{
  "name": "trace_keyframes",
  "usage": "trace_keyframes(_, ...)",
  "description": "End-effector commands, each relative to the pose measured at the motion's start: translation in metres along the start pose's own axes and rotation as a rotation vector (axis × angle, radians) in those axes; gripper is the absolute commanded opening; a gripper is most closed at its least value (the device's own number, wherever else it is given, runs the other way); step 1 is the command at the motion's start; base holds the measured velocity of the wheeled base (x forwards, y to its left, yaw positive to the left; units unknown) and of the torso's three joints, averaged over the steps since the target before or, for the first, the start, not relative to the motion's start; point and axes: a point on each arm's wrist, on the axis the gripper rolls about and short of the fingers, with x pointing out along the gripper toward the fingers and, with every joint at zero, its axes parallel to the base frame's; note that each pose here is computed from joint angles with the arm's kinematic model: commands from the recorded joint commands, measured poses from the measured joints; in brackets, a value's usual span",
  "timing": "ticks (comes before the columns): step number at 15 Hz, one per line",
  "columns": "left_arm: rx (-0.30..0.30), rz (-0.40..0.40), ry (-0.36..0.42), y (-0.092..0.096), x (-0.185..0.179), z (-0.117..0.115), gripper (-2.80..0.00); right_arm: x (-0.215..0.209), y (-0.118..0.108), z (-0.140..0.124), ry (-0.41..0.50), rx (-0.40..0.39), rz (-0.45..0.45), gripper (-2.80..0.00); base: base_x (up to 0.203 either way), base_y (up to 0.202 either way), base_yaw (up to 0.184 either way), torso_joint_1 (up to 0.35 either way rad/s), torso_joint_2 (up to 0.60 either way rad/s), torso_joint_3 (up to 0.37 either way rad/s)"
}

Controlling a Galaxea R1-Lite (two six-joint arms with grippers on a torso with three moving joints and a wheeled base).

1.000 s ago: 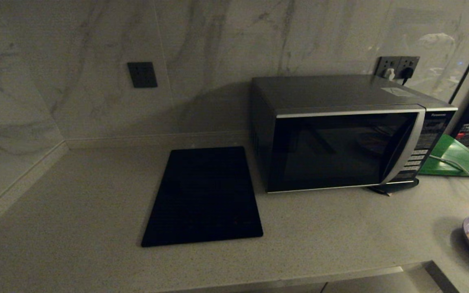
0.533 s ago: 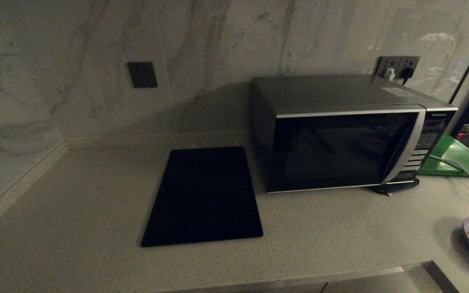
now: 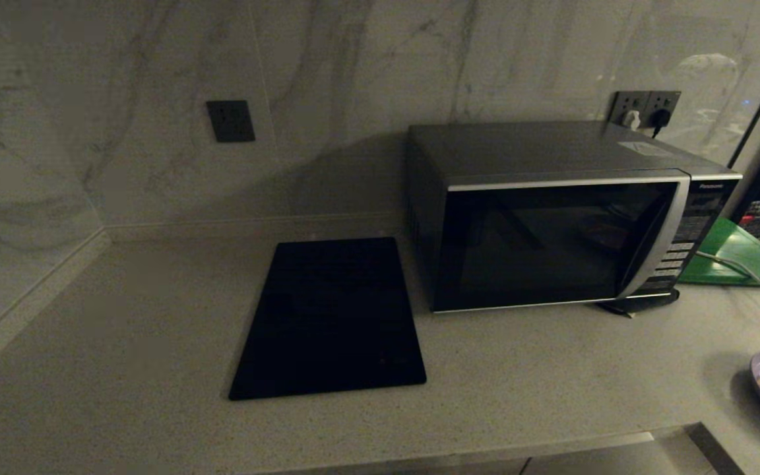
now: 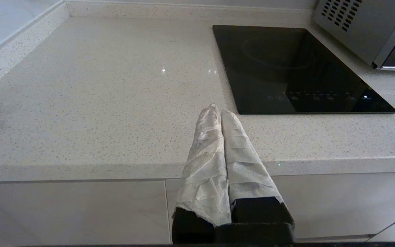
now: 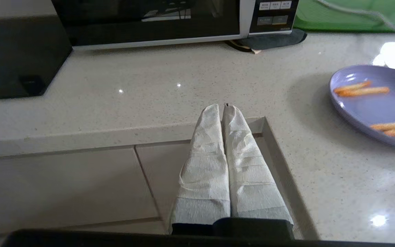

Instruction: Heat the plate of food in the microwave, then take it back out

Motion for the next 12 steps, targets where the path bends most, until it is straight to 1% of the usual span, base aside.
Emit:
trace_keyframes(1, -0.001, 0.000, -0.001, 0.0000, 0.0000, 0.0000, -2.80, 0.0003, -0.0002, -0.0006, 0.002, 0.058, -0.006, -2.80, 0.000, 0.000, 0.000, 0.000, 0.00, 0.000)
trace_keyframes(2, -0.001, 0.000, -0.001, 0.0000, 0.0000, 0.0000, -2.80, 0.0002, -0.0002, -0.0004, 0.000, 0.072, -0.008, -2.80, 0.000, 0.000, 0.000, 0.000, 0.00, 0.000)
trace_keyframes(12, -0.001, 0.000, -0.001, 0.0000, 0.0000, 0.0000, -2.80, 0.0002, -0.0002, -0.0004, 0.000, 0.072, -0.008, -2.80, 0.000, 0.000, 0.000, 0.000, 0.00, 0.000)
